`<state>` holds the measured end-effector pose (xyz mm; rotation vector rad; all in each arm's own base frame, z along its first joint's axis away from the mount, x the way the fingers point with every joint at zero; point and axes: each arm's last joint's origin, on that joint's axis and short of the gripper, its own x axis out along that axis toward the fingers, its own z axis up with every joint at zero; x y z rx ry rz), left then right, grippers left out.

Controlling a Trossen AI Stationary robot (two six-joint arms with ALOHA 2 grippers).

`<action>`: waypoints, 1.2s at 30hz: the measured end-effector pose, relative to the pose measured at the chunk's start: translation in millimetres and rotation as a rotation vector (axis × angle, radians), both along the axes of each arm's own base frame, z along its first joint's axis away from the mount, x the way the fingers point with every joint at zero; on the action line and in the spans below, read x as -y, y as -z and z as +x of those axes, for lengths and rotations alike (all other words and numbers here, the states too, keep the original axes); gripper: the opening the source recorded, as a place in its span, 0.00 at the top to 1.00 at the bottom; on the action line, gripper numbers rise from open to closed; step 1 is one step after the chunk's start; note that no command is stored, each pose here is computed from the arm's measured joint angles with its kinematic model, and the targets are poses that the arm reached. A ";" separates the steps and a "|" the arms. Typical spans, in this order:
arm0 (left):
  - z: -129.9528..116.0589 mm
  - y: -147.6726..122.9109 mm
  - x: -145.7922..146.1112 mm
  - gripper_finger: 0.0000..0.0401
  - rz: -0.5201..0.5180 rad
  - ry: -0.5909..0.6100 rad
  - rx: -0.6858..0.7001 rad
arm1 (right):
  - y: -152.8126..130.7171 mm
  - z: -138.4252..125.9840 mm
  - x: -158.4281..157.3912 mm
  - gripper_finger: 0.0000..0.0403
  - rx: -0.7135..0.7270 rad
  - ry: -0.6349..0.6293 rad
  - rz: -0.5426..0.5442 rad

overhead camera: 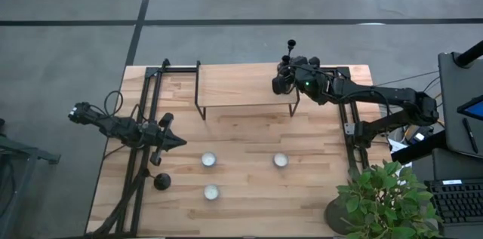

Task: Pick & Place candle stick holders
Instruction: Put the top black candle holder on the shelf aligned with the other candle holder, then put the blue scented candle on the shelf

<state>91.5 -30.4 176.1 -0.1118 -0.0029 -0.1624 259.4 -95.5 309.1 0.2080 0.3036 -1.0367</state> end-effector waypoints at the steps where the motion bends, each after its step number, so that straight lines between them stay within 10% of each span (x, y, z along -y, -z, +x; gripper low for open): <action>1: 0.0 -0.1 0.0 0.99 0.000 0.000 0.000 | 0.2 -0.2 0.0 0.86 -0.004 0.006 -0.002; 36: 0.0 0.0 0.0 0.99 0.000 0.000 0.000 | 8.5 -13.0 -36.7 0.50 -0.010 -0.166 0.292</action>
